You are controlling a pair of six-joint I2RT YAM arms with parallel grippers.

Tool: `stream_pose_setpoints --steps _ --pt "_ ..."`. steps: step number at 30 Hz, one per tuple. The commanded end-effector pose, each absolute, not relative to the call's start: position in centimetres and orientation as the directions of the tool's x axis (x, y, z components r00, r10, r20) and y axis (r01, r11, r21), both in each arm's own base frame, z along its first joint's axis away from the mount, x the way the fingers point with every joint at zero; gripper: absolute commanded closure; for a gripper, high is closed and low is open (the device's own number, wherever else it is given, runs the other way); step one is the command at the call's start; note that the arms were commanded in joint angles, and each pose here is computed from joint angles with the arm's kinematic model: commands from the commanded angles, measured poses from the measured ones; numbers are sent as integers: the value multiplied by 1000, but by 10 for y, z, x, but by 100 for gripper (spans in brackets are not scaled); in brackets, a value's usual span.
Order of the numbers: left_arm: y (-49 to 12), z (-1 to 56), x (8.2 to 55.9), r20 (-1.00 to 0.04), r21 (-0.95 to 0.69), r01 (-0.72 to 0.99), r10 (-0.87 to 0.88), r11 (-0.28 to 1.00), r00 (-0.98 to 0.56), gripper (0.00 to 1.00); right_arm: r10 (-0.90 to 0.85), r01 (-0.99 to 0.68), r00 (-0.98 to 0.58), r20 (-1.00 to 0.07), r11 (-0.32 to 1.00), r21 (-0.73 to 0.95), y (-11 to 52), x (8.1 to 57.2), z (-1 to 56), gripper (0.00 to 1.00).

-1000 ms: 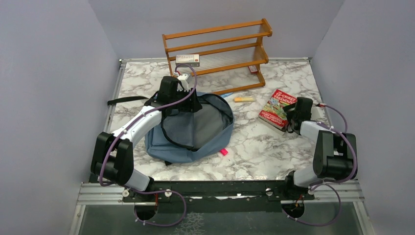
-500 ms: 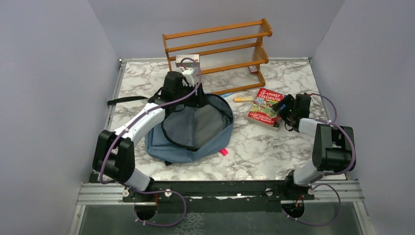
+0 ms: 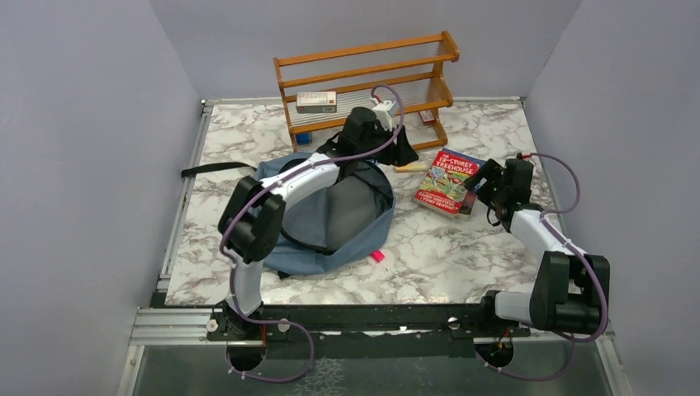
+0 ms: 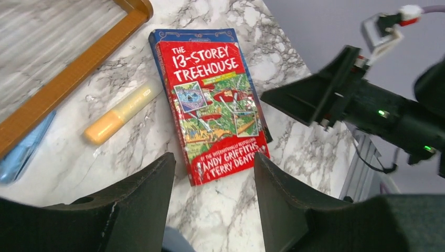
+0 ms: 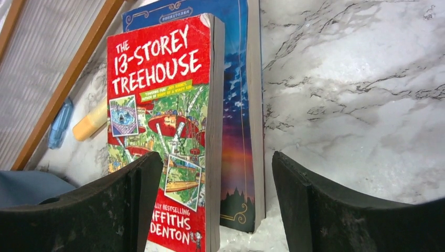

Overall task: Pack the student bag
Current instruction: Move the book to the center of the board, then pick up the book from the center of the board.

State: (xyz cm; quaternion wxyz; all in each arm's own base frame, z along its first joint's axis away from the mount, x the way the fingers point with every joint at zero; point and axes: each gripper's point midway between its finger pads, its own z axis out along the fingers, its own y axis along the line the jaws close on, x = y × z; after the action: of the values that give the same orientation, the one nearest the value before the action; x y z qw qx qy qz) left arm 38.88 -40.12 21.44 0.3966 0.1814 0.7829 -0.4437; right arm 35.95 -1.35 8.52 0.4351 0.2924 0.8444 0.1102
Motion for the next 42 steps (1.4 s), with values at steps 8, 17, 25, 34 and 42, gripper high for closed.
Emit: stream_pose_setpoints --steps 8,17,25,34,42 --pt "-456 163 430 -739 -596 627 -36 502 -673 40 534 184 -601 -595 817 547 35 350 84 27" --pt "-467 129 437 -696 -633 593 -31 497 -717 29 546 241 -636 -545 812 532 31 361 63 33" --pt "-477 100 428 -640 -677 564 -1 473 -768 26 545 281 -658 -520 818 502 26 363 44 43" --pt "-486 67 407 -568 -729 513 19 454 -823 26 539 320 -688 -485 826 464 22 354 19 59" --pt "-491 60 396 -516 -786 482 20 388 -857 35 540 307 -700 -467 818 487 28 352 14 61"
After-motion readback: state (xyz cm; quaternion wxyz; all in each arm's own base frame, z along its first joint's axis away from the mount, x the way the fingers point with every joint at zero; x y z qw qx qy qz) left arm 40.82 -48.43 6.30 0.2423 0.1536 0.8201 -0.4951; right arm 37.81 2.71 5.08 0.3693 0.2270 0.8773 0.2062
